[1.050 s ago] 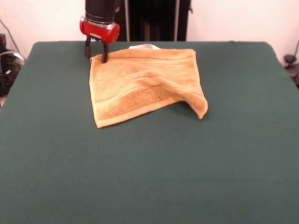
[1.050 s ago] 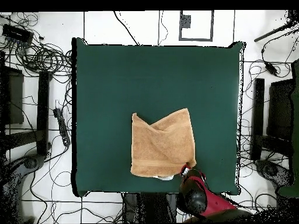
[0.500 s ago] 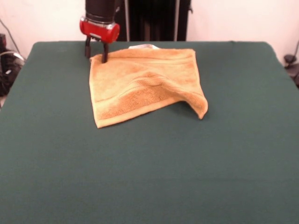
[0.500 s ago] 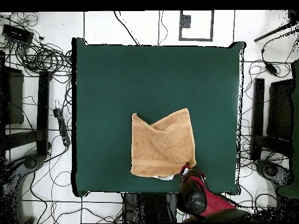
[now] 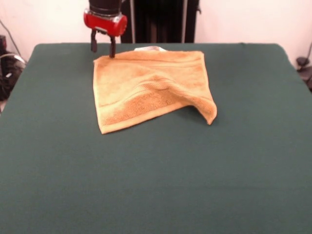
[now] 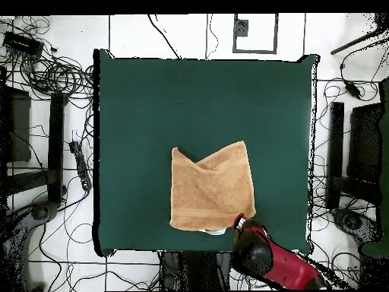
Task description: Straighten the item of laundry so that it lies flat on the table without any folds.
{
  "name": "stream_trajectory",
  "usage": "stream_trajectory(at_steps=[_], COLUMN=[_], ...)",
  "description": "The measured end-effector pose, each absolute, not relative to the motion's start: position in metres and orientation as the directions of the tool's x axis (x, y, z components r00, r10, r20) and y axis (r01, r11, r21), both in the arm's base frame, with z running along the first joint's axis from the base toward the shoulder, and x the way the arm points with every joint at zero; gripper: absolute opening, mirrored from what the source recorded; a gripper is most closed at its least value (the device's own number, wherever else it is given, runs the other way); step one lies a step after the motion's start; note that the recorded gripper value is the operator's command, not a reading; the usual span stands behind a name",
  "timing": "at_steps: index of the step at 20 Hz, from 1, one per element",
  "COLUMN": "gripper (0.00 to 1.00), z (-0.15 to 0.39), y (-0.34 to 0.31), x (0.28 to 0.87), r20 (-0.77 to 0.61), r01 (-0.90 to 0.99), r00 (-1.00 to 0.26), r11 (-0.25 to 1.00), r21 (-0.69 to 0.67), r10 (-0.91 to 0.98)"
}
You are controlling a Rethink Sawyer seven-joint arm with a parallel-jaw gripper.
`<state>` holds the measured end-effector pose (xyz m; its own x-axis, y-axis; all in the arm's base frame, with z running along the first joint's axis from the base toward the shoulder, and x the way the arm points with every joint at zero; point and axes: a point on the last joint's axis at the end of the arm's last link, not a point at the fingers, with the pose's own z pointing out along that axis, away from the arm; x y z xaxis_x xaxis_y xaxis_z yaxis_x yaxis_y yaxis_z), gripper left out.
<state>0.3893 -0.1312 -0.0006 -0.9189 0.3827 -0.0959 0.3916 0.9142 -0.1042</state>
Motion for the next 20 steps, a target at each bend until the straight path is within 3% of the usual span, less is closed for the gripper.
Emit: stream_trajectory(at_steps=[6, 20], gripper=[1.0, 1.0], z=[0.018, 0.015], y=[-0.129, -0.112], x=[0.397, 0.441], r20=[-0.052, -0.112], r01=[0.381, 0.31], r00=[-0.925, -0.948], r11=[0.918, 0.945], r21=[-0.11, -0.1], r10=[0.377, 0.299])
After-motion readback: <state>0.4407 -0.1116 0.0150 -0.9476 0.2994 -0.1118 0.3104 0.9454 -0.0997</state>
